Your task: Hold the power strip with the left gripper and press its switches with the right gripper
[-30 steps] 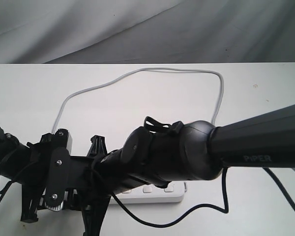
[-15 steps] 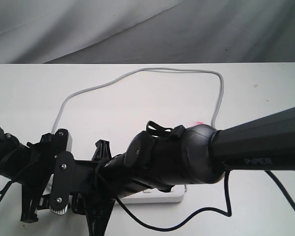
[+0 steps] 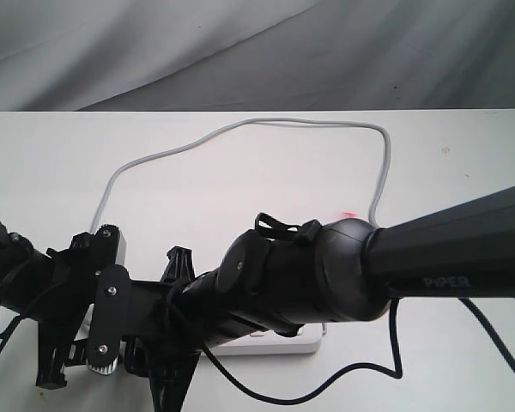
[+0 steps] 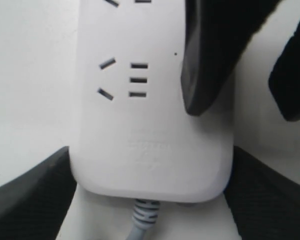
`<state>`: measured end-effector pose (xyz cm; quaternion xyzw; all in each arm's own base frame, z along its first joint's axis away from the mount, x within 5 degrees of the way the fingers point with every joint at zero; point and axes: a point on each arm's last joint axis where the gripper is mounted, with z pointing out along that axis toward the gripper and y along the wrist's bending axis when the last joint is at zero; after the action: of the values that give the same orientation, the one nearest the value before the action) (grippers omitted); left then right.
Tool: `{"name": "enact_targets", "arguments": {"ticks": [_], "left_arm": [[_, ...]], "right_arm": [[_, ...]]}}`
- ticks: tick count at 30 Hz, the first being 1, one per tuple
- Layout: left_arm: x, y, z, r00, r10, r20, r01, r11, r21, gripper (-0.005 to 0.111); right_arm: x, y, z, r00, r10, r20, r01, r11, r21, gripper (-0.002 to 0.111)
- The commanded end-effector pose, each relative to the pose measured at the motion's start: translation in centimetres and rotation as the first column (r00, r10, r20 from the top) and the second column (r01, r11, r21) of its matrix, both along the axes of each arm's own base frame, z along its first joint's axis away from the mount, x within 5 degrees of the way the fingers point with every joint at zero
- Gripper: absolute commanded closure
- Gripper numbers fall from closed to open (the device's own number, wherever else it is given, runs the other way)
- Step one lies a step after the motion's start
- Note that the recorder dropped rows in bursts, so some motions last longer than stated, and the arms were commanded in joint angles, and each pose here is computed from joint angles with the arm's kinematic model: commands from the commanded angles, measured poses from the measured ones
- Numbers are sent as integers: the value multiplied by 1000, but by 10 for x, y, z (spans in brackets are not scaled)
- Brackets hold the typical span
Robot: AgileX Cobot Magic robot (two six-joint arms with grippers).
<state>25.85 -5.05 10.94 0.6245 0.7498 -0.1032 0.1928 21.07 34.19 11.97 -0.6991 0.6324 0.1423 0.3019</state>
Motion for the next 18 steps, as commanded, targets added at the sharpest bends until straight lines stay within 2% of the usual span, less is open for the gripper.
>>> {"name": "enact_targets", "arguments": {"ticks": [1, 18], "left_arm": [[2, 3, -1, 1000, -5, 24, 4, 1000, 31, 52], [2, 3, -1, 1000, -5, 24, 4, 1000, 31, 52]], "right_arm": [[-4, -1, -7, 999, 12, -36, -13, 1000, -14, 71], [-8, -2, -18, 995, 19, -96, -23, 999, -35, 71]]}}
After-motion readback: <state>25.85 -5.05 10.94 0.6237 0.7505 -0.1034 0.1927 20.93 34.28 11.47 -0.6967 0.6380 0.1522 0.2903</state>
